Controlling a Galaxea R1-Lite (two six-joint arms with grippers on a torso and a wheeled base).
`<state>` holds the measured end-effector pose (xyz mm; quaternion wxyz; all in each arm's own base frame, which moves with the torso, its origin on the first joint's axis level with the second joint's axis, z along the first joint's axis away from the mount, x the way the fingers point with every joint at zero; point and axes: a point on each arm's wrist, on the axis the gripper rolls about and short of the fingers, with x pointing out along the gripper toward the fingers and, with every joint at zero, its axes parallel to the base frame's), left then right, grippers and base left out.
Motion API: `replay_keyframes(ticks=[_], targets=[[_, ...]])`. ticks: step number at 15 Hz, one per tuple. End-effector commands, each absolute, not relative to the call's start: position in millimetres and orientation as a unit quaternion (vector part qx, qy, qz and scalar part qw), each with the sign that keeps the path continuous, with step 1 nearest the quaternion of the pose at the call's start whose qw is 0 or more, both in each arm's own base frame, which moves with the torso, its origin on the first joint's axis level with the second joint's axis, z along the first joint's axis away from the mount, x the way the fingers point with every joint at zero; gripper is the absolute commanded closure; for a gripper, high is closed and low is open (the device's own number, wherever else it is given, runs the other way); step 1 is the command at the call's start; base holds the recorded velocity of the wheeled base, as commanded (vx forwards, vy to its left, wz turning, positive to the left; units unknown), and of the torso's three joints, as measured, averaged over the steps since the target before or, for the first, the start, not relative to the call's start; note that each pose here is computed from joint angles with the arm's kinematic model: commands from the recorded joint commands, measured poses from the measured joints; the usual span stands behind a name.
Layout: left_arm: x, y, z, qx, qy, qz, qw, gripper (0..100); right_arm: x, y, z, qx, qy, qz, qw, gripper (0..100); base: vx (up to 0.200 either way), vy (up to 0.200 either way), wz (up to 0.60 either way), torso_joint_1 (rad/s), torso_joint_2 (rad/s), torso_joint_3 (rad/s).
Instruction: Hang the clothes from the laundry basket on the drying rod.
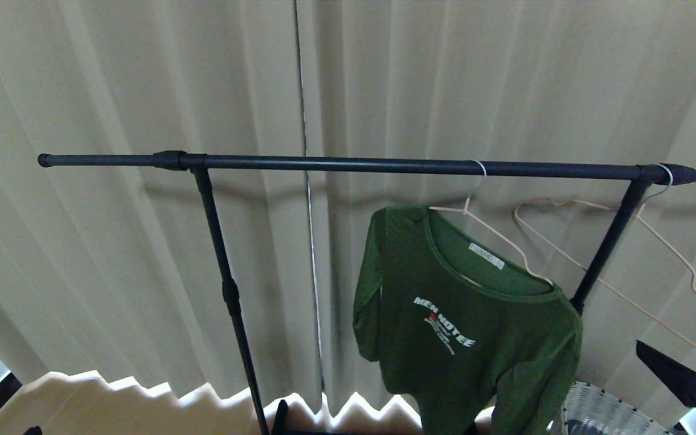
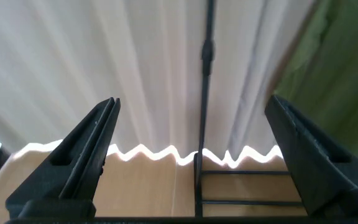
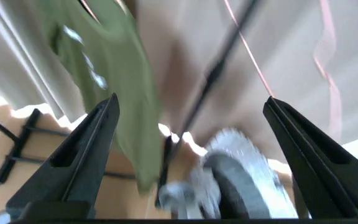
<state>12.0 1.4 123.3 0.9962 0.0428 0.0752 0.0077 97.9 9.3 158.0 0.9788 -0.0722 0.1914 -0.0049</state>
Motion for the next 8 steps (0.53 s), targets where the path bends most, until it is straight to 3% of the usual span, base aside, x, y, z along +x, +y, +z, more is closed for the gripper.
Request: replay_keyframes(ticks=[1,5,8], targets=[[-1.4,2.8,115.9,0.035,0.054,0.028,0.997,0,37.3,-2.4,135.8,-0.058,0.167,-0.056,0.983,0,0.000,0.000,0.00,0.000,0.00,0.000],[-32.0,2.7,85.3,0.032,0.053,0.048,0.997,0,-4.7,-3.3,91.3,-0.048,0.173,-0.112,0.977,0,0.000,0.000,0.00,0.000,0.00,0.000],[-33.0,2.8,84.2,0.006,0.051,0.057,0.997,0,-13.7,-2.4,89.8,-0.046,0.129,-0.112,0.984,0,0.000,0.000,0.00,0.000,0.00,0.000]])
